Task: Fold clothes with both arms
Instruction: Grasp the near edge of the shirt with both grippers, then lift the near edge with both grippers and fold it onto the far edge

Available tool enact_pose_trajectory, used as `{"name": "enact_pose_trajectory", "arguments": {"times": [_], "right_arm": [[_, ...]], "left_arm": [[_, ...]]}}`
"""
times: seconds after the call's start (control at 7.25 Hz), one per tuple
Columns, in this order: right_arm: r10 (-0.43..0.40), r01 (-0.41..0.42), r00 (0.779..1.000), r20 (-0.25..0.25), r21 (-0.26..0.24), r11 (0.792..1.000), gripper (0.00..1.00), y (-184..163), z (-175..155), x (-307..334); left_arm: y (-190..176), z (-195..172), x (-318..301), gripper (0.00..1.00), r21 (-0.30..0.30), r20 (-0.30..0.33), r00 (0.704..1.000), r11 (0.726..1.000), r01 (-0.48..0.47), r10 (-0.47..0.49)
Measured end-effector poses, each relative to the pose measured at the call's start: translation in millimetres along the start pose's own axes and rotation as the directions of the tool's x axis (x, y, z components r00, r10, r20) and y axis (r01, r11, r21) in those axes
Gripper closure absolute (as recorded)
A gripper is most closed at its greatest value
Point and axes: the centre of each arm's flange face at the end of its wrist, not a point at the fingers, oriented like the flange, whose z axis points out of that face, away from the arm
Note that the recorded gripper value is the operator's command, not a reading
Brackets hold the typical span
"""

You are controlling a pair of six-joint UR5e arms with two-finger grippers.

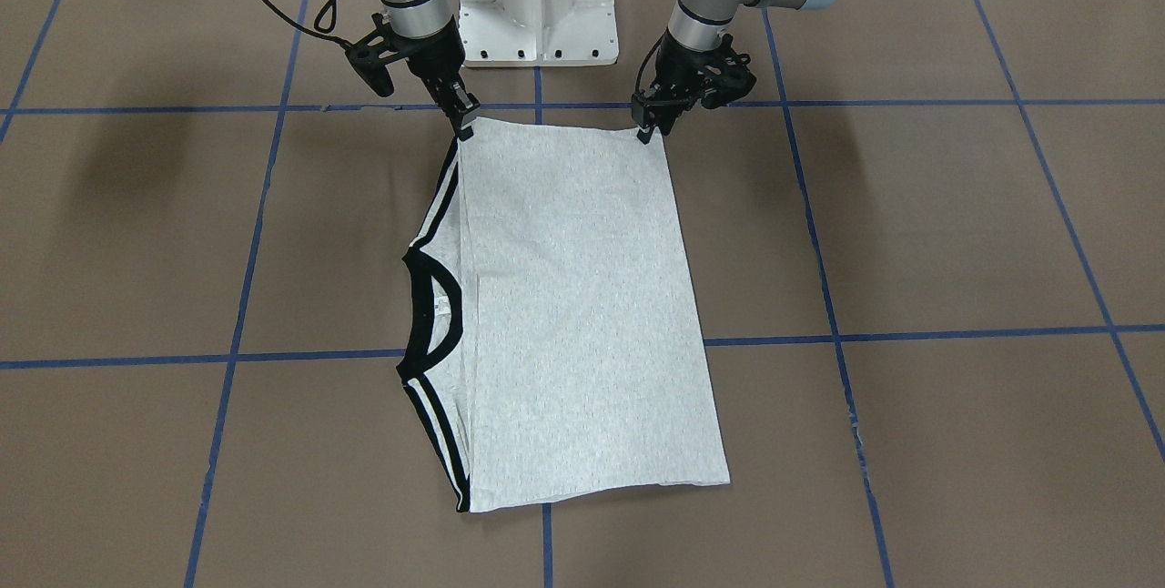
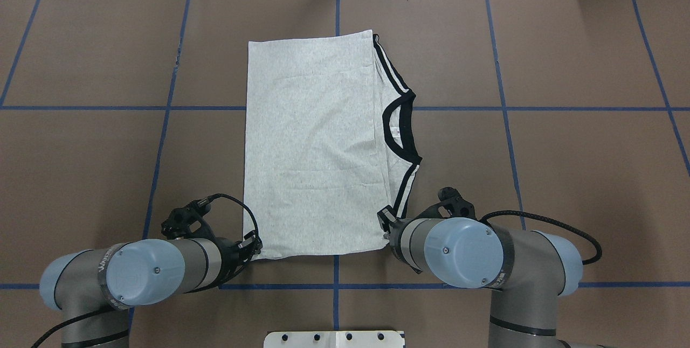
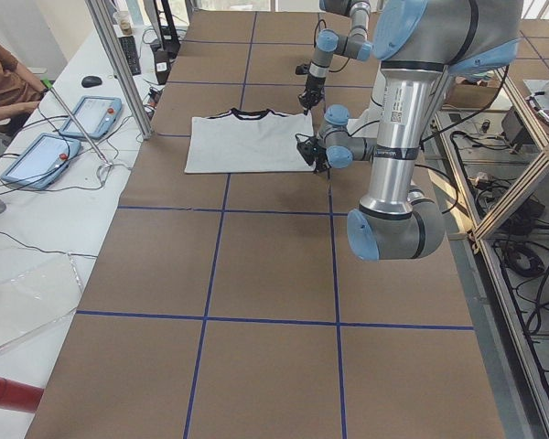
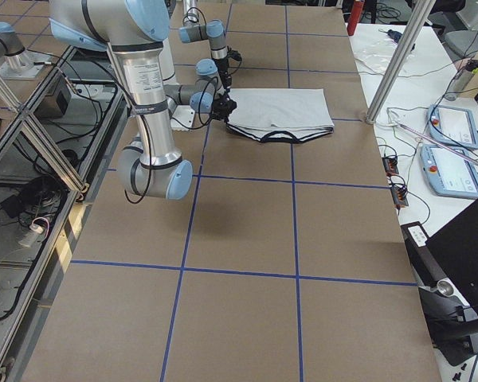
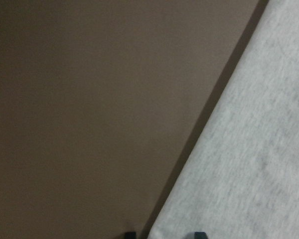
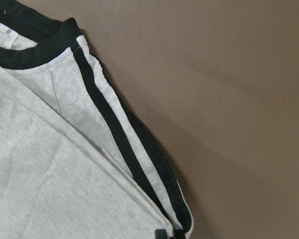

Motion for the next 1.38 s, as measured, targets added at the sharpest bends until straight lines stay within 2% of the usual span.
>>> {"name": "enact_pose_trajectory", "arguments": {"times": [0.55, 0.83, 1.1, 1.38], "right_arm": [[0.000, 0.000, 1.000, -0.001, 0.001, 1.000, 1.00, -0.4, 0.5, 0.3], [0.009, -0.009, 1.000, 0.001, -0.005, 1.000, 1.00, -2.9, -7.2, 5.1], [0.038, -0.038, 0.999, -0.012, -0.054, 0.998, 1.00, 0.8, -38.0, 37.7], [0.068, -0.072, 0.997, -0.046, -0.100, 0.992, 1.00, 17.2, -59.3, 69.1]], "left_arm": [[1.2, -11.6, 4.8, 1.00, -0.014, -0.011, 1.000, 1.000, -0.009, 0.008], [7.8, -38.0, 14.1, 1.00, -0.053, -0.024, 1.000, 0.999, -0.010, 0.009], [15.8, -67.0, 23.8, 1.00, -0.093, -0.054, 0.999, 0.996, -0.013, 0.008], [22.5, -88.1, 29.4, 1.00, -0.117, -0.084, 0.996, 0.993, -0.014, 0.004]]}}
